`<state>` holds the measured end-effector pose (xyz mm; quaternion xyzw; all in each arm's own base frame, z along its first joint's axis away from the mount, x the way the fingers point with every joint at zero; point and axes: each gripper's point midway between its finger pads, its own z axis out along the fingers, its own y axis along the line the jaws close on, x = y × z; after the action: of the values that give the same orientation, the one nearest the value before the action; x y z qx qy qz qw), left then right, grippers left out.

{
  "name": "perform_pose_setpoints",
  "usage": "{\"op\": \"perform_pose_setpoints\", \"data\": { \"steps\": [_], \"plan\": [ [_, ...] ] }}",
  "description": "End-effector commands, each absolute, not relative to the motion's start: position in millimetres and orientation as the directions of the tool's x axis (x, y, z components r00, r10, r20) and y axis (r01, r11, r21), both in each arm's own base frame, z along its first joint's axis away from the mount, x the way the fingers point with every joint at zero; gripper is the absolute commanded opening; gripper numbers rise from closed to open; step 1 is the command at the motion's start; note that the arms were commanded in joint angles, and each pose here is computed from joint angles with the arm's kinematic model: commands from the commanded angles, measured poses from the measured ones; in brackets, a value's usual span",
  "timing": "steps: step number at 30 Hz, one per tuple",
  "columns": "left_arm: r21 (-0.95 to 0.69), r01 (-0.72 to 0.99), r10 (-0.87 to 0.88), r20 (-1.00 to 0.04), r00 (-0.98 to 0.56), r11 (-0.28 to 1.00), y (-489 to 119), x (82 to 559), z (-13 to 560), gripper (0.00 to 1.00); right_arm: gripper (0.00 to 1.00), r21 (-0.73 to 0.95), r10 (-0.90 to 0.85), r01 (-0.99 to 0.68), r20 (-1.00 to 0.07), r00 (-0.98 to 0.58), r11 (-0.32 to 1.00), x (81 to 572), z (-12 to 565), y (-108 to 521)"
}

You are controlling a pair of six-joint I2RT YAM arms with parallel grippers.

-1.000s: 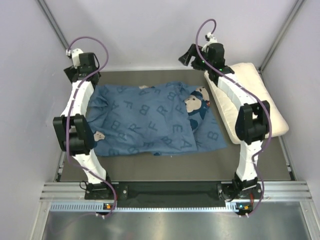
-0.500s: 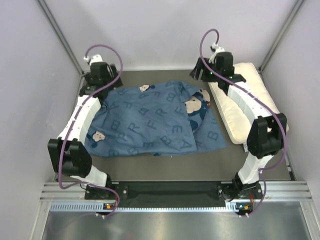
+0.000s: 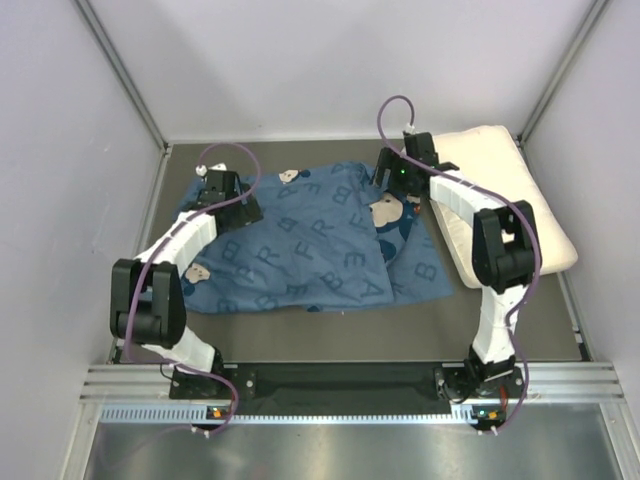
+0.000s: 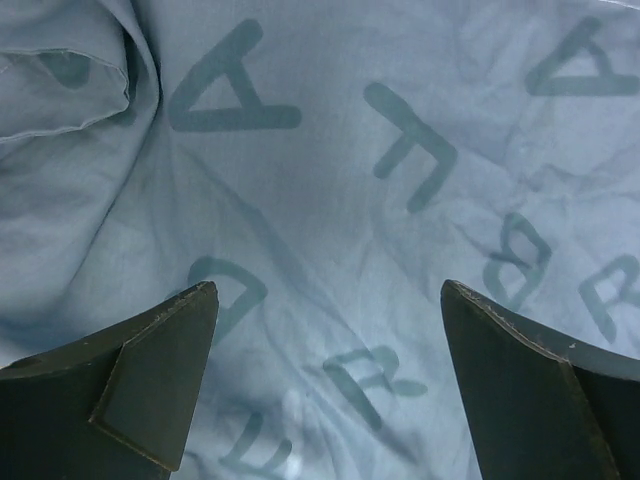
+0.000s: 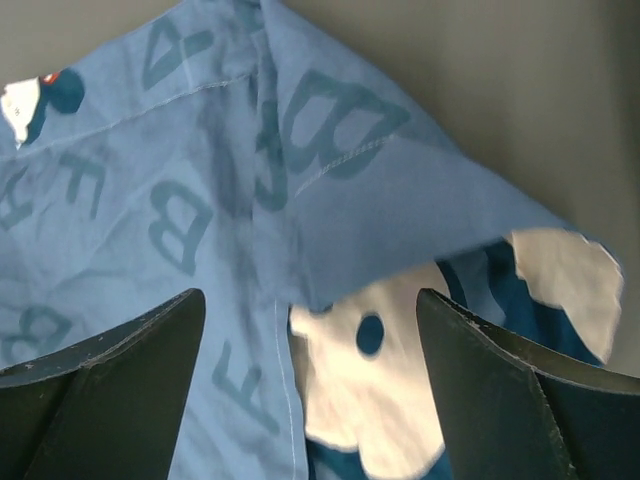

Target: Put the pillow into the pillowcase

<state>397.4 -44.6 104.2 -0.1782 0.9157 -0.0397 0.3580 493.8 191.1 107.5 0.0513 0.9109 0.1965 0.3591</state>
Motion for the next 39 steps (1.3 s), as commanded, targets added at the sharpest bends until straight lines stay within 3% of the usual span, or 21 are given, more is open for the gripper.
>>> {"op": "perform_pose_setpoints", "data": {
  "steps": [1, 6, 9, 10, 13, 15, 17, 18, 19, 21, 23, 30, 39],
  "plan": [
    [-0.208, -0.333, -0.383, -0.665, -0.641, 0.920, -43, 419, 104, 0.97, 0.86, 0.430, 0.291, -0.031, -0.660, -0.692, 0.902, 522, 111, 209],
    [-0.182, -0.357, -0.382, -0.668, -0.639, 0.916, -37, 424, 91, 0.97, 0.79, 0.527, 0.345, -0.068, -0.643, -0.684, 0.847, 545, 114, 236],
    [-0.157, -0.376, -0.377, -0.679, -0.630, 0.913, -31, 427, 88, 0.97, 0.51, 0.636, 0.401, -0.137, -0.623, -0.671, 0.760, 563, 132, 257],
    [-0.155, -0.379, -0.376, -0.683, -0.627, 0.912, -30, 429, 88, 0.97, 0.27, 0.690, 0.463, -0.139, -0.606, -0.647, 0.710, 578, 153, 255],
    [-0.141, -0.386, -0.370, -0.688, -0.624, 0.912, -25, 436, 87, 0.97, 0.14, 0.782, 0.569, -0.124, -0.543, -0.617, 0.611, 603, 175, 240],
    [-0.119, -0.389, -0.362, -0.676, -0.642, 0.913, -23, 438, 80, 0.97, 0.18, 0.824, 0.630, -0.159, -0.526, -0.571, 0.543, 619, 202, 229],
    [-0.108, -0.396, -0.360, -0.676, -0.643, 0.912, -20, 440, 77, 0.97, 0.45, 0.872, 0.714, -0.164, -0.474, -0.516, 0.461, 636, 222, 207],
    [-0.104, -0.398, -0.359, -0.673, -0.647, 0.912, -20, 440, 74, 0.97, 0.71, 0.895, 0.753, -0.144, -0.435, -0.494, 0.423, 643, 225, 192],
    [-0.105, -0.399, -0.361, -0.670, -0.648, 0.911, -20, 440, 72, 0.97, 0.74, 0.901, 0.770, -0.146, -0.426, -0.475, 0.408, 648, 229, 185],
    [-0.104, -0.399, -0.361, -0.668, -0.651, 0.911, -20, 439, 71, 0.97, 0.75, 0.904, 0.793, -0.133, -0.421, -0.440, 0.406, 655, 233, 171],
    [-0.100, -0.405, -0.360, -0.679, -0.640, 0.909, -17, 439, 77, 0.97, 0.84, 0.892, 0.798, -0.114, -0.442, -0.410, 0.437, 657, 234, 157],
    [-0.028, -0.443, -0.316, -0.740, -0.593, 0.896, 4, 427, 118, 0.99, 0.92, 0.786, 0.704, -0.184, -0.613, -0.358, 0.590, 612, 276, 137],
    [-0.076, -0.425, -0.334, -0.746, -0.576, 0.902, 0, 409, 142, 0.99, 0.86, 0.597, 0.472, -0.167, -0.750, -0.464, 0.784, 539, 263, 129]
  ]
}}
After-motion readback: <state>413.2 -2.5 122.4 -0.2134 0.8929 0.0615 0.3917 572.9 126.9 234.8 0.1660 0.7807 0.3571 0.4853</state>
